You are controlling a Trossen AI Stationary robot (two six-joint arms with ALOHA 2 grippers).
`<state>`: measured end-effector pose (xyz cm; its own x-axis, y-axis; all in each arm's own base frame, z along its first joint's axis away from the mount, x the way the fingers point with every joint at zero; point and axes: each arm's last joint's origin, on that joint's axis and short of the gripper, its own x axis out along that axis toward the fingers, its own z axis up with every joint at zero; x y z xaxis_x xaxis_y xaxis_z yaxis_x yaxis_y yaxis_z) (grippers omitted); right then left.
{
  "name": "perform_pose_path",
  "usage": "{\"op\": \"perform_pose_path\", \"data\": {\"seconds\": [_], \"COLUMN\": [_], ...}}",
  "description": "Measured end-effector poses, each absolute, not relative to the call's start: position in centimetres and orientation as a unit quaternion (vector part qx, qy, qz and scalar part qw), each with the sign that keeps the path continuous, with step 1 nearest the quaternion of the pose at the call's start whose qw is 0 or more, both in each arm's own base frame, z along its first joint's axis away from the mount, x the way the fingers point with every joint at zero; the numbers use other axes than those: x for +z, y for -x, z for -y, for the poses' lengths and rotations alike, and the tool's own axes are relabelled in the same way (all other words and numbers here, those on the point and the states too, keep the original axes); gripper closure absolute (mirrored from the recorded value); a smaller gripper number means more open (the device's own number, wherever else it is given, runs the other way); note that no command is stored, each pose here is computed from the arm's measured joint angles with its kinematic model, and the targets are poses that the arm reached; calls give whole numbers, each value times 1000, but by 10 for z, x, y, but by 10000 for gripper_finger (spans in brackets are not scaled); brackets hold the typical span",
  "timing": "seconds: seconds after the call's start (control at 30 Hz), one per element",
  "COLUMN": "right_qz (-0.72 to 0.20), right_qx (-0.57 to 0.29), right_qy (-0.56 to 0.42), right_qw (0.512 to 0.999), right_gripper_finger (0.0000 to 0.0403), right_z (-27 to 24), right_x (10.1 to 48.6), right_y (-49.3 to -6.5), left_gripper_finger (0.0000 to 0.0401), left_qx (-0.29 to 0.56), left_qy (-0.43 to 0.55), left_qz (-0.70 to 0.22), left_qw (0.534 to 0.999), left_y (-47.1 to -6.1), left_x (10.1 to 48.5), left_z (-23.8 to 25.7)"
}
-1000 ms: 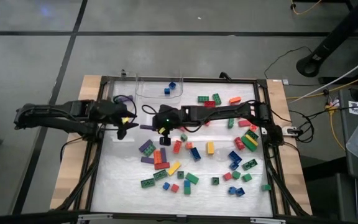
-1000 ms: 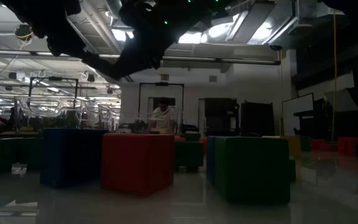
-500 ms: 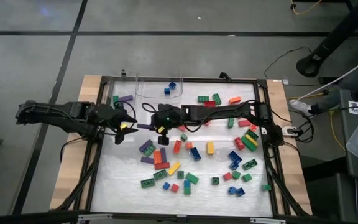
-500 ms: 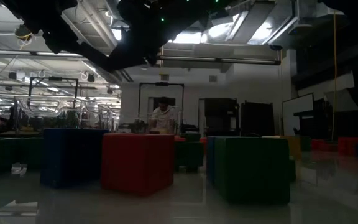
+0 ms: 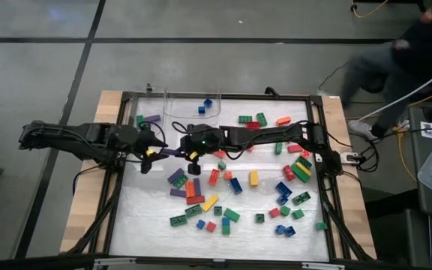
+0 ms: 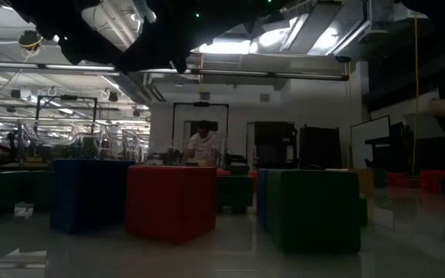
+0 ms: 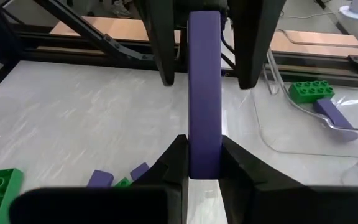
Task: Sort blocks by size
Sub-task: Put the large purple block into the left transparent bin
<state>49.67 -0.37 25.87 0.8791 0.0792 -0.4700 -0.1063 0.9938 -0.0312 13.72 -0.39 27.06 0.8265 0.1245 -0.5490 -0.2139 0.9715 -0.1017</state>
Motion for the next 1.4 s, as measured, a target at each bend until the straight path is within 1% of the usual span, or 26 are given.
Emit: {"op": "perform_pose_path", "data": {"seconds": [0.1,0.3,0.33,0.43,0.5,0.67,0.73,0.83,0.93,1.07,1.2,1.3,1.4], "right_qz": [-241,-241,-242,-242,-241,-240,-243,-272,-317,-380,-466,-528,-569], "right_qx": [47,46,46,45,41,39,25,-5,-36,-60,-80,-98,-99], "right_qy": [28,27,27,27,29,30,34,42,50,49,19,-7,-21], "right_qw": [969,969,969,969,969,969,969,961,946,922,881,844,816], "right_gripper_finger": [331,328,328,320,308,253,230,200,182,176,183,190,197], "right_z": [4,5,5,5,5,5,5,7,12,22,32,40,44], "right_x": [259,259,259,259,259,259,259,258,265,279,280,277,271], "right_y": [-497,-497,-497,-497,-497,-497,-497,-492,-479,-456,-431,-416,-407], "left_gripper_finger": [249,358,363,363,363,359,360,360,360,358,360,356,337], "left_qx": [100,107,106,109,119,132,139,167,214,312,432,477,506], "left_qy": [79,76,75,79,87,90,92,94,81,56,46,47,56], "left_qz": [-284,-288,-288,-287,-284,-281,-280,-279,-271,-265,-268,-293,-300], "left_qw": [950,949,949,948,947,946,945,941,935,911,860,827,807], "left_y": [-139,-141,-141,-141,-141,-141,-141,-140,-139,-135,-124,-117,-113], "left_x": [269,268,268,268,268,268,268,267,267,266,261,255,253], "left_z": [3,3,3,3,3,2,1,0,-3,-11,-23,-31,-37]}}
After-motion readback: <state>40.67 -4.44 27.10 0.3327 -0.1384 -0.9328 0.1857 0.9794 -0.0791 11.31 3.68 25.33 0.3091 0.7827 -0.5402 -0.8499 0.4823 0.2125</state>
